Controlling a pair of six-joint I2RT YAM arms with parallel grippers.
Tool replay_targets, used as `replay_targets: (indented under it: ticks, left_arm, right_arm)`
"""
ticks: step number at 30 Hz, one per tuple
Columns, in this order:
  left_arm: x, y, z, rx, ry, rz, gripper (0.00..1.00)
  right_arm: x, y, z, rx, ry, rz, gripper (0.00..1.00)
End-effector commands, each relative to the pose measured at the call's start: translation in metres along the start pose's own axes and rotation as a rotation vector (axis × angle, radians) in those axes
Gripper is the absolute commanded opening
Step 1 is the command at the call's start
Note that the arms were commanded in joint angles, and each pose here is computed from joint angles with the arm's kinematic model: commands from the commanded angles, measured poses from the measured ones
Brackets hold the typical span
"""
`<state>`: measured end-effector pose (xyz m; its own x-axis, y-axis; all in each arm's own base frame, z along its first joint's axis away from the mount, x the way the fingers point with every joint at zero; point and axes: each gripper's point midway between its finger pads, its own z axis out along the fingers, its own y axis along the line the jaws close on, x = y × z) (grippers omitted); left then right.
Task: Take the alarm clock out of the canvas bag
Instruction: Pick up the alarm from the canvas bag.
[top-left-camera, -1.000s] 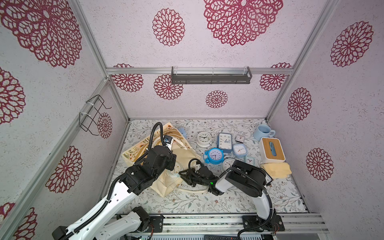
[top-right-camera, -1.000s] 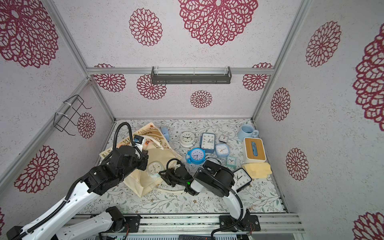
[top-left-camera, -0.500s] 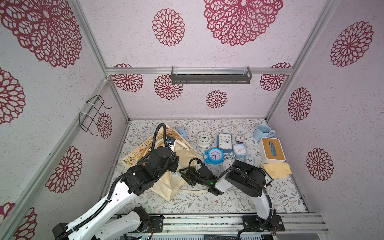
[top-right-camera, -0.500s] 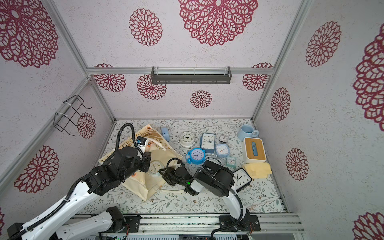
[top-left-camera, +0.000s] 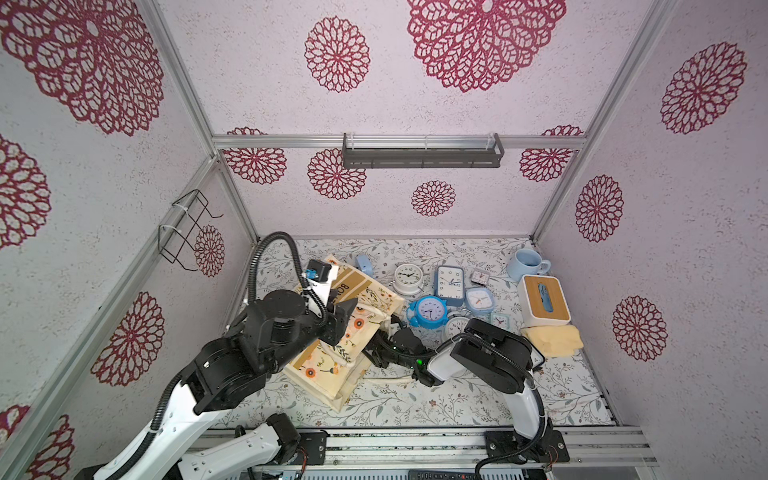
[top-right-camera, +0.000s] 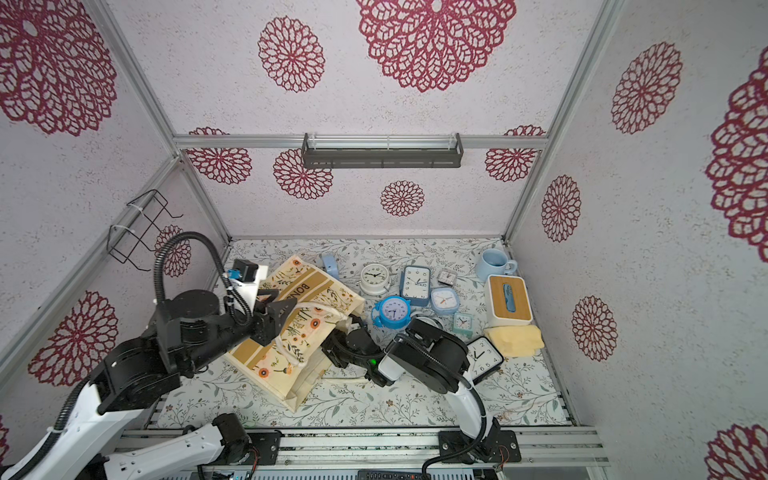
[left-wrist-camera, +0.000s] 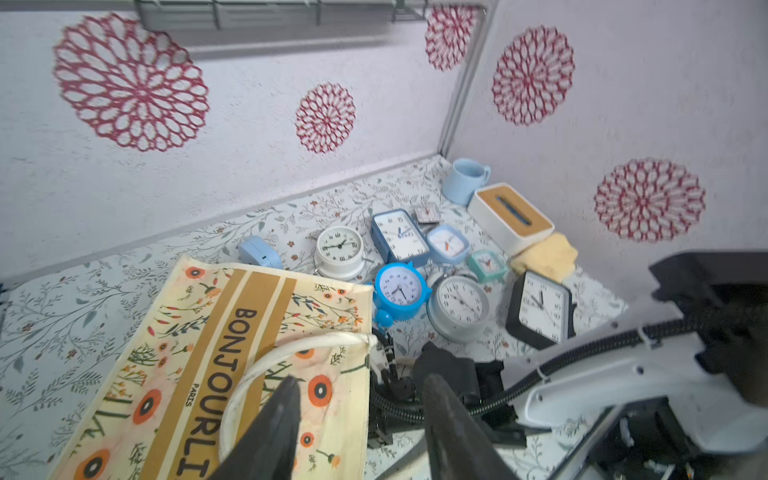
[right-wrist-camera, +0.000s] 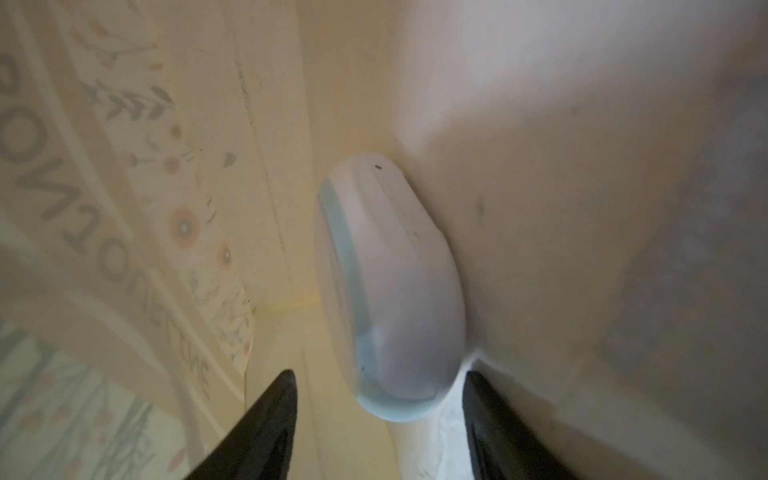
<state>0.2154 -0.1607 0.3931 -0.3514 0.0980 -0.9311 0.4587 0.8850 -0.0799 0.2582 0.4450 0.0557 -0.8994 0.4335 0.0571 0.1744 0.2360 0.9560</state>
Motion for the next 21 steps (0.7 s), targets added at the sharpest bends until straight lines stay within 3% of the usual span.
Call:
replay_targets:
  ticks: [1, 4, 6, 9, 12, 17, 21]
  left_arm:
    - [0.006, 0.057, -0.002, -0.281, 0.024, 0.019, 0.6]
    - [0.008, 0.113, 0.007, -0.477, -0.003, -0.077, 0.68]
    - [0.02, 0.151, 0.021, -0.572, 0.006, -0.165, 0.68]
    - [0.051, 0.206, 0.052, -0.66, 0.09, -0.297, 0.57]
    - [0.08, 0.25, 0.079, -0.745, 0.17, -0.381, 0.53]
    - [0.123, 0.304, 0.122, -0.766, 0.303, -0.595, 0.51]
    - [0.162, 0.321, 0.166, -0.692, 0.464, -0.718, 0.44]
  right_arm:
    - [-0.008, -0.053, 0.001, 0.155, -0.028, 0.053, 0.64]
    - [-0.008, -0.055, 0.003, 0.153, -0.021, 0.052, 0.64]
    - [-0.007, -0.055, 0.005, 0.151, -0.016, 0.051, 0.64]
    - [-0.005, -0.054, 0.007, 0.153, -0.004, 0.038, 0.63]
    - [-0.003, -0.052, 0.008, 0.159, 0.008, 0.017, 0.63]
    - [0.0, -0.052, 0.011, 0.171, 0.031, -0.009, 0.63]
    - [0.0, -0.051, 0.015, 0.166, 0.044, -0.013, 0.63]
